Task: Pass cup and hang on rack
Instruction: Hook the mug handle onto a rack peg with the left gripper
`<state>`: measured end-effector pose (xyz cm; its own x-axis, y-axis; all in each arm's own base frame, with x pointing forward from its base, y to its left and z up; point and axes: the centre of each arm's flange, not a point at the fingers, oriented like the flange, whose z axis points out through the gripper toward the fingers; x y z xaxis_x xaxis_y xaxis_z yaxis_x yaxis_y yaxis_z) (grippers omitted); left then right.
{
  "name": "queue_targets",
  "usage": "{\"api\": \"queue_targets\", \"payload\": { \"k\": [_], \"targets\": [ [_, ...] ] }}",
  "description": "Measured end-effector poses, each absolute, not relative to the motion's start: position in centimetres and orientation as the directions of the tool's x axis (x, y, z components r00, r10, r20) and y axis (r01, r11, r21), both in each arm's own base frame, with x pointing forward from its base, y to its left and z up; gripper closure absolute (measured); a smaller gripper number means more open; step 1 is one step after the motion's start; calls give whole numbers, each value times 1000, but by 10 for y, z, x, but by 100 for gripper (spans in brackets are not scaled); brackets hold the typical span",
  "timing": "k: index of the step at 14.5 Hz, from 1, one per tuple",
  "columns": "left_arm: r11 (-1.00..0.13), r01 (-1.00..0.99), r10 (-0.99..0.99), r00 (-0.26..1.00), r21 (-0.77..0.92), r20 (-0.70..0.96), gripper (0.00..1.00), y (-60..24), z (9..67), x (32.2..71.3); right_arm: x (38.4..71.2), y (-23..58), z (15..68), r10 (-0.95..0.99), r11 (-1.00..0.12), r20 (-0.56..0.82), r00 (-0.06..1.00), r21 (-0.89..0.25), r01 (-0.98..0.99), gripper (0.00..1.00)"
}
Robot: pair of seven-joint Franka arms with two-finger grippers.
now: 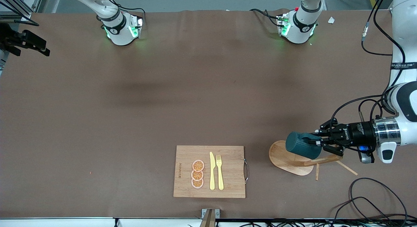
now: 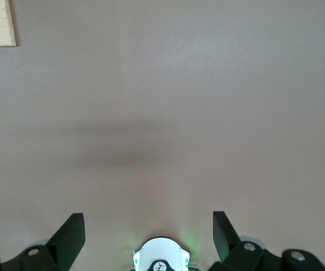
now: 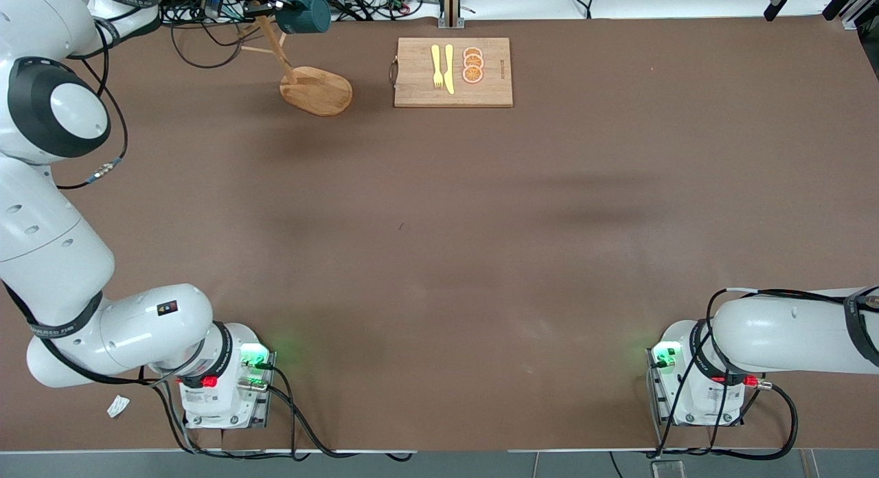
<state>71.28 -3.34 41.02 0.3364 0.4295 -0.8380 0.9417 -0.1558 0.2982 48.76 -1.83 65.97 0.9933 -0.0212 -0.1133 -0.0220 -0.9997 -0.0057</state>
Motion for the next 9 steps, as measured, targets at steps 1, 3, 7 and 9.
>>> {"api": "queue_targets", "payload": {
  "k": [1,3,7,9],
  "targets": [
    [-137,944,422,331,301,-844,79,-34,409,715,488,-18,660,-21,-1000,-114,993,-6,-22,0],
    [-108,946,404,324,307,-855,79,-36,411,717,487,-18,660,-21,-1000,-114,993,-6,-22,0],
    [-78,948,394,315,310,-864,79,-31,412,719,487,-18,660,-21,-1000,-114,993,-6,-22,0],
    [-66,950,396,305,304,-866,79,-25,407,720,487,-18,660,-21,-1000,-114,993,-6,-22,0]
  ]
}}
